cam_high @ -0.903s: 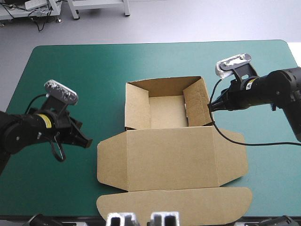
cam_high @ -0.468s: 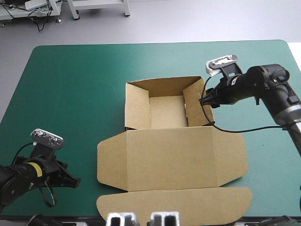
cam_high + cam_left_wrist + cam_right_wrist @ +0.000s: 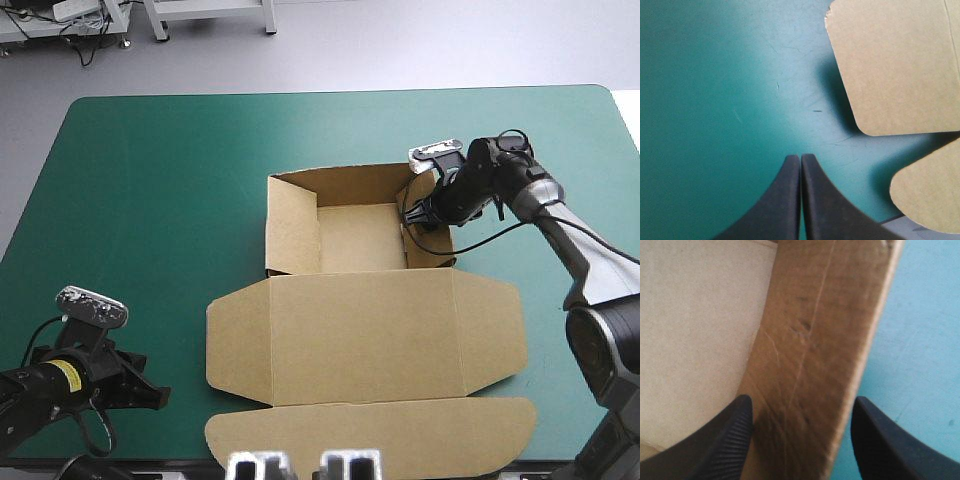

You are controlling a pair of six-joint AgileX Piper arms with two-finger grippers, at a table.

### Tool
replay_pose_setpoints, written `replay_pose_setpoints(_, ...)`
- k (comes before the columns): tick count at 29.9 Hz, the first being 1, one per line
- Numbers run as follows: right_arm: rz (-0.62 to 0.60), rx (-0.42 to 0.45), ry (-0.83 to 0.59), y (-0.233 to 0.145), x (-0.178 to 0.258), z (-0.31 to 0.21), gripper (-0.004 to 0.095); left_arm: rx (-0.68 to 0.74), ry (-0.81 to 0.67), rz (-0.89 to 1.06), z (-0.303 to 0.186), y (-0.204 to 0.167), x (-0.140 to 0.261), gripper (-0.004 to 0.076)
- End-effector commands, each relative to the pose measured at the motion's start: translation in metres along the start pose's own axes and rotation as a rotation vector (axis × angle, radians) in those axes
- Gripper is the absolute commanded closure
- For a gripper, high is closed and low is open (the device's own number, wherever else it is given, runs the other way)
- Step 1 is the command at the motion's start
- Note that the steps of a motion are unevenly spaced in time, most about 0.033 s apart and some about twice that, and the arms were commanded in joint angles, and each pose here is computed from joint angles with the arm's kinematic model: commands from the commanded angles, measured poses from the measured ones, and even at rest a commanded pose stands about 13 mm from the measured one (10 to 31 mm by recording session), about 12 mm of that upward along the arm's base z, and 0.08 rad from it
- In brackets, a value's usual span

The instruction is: Fold the box

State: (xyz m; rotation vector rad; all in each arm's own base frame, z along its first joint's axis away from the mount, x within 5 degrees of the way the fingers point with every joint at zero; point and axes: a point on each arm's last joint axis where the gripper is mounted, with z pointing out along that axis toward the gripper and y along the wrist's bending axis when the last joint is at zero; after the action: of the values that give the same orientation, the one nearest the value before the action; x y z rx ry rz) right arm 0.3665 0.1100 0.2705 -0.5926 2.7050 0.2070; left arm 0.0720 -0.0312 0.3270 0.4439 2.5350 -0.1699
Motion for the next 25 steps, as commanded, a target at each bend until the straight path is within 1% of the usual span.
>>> replay_pose_setpoints(1,-0.004,-0.018,-0.057,0.004,-0.012,-0.018,0.0451,0.017,0.016,-0.014,-0.005,-0.002,0.0,0.0731)
replay_pose_setpoints(2,-0.006,-0.02,-0.055,0.004,-0.013,-0.018,0.0486,0.017,0.016,-0.014,-0.005,-0.002,0.0,0.0731)
replay_pose_setpoints(4,-0.016,-0.016,-0.057,0.003,-0.015,-0.017,0.0609,0.017,0.016,-0.014,-0.005,-0.002,0.0,0.0731)
replay_pose_setpoints(8,-0.057,0.016,-0.096,0.0,-0.023,-0.028,0.0923,0.017,0.016,-0.014,-0.005,-0.002,0.0,0.0732)
replay_pose_setpoints(12,-0.048,0.069,-0.162,-0.016,-0.035,-0.053,0.0928,0.017,0.014,-0.014,-0.005,-0.002,0.0,0.0731)
replay_pose_setpoints(16,0.0,0.15,-0.233,-0.053,-0.042,-0.087,0.0928,0.04,0.016,-0.021,-0.005,-0.004,0.0,0.0731)
replay_pose_setpoints(21,0.147,0.284,-0.298,-0.122,-0.03,-0.122,0.0928,0.04,0.012,-0.021,-0.005,-0.004,0.0,0.0734)
replay_pose_setpoints(25,0.277,0.352,-0.287,-0.175,-0.006,-0.13,0.0928,0.057,-0.003,-0.026,-0.005,-0.005,-0.002,0.0734)
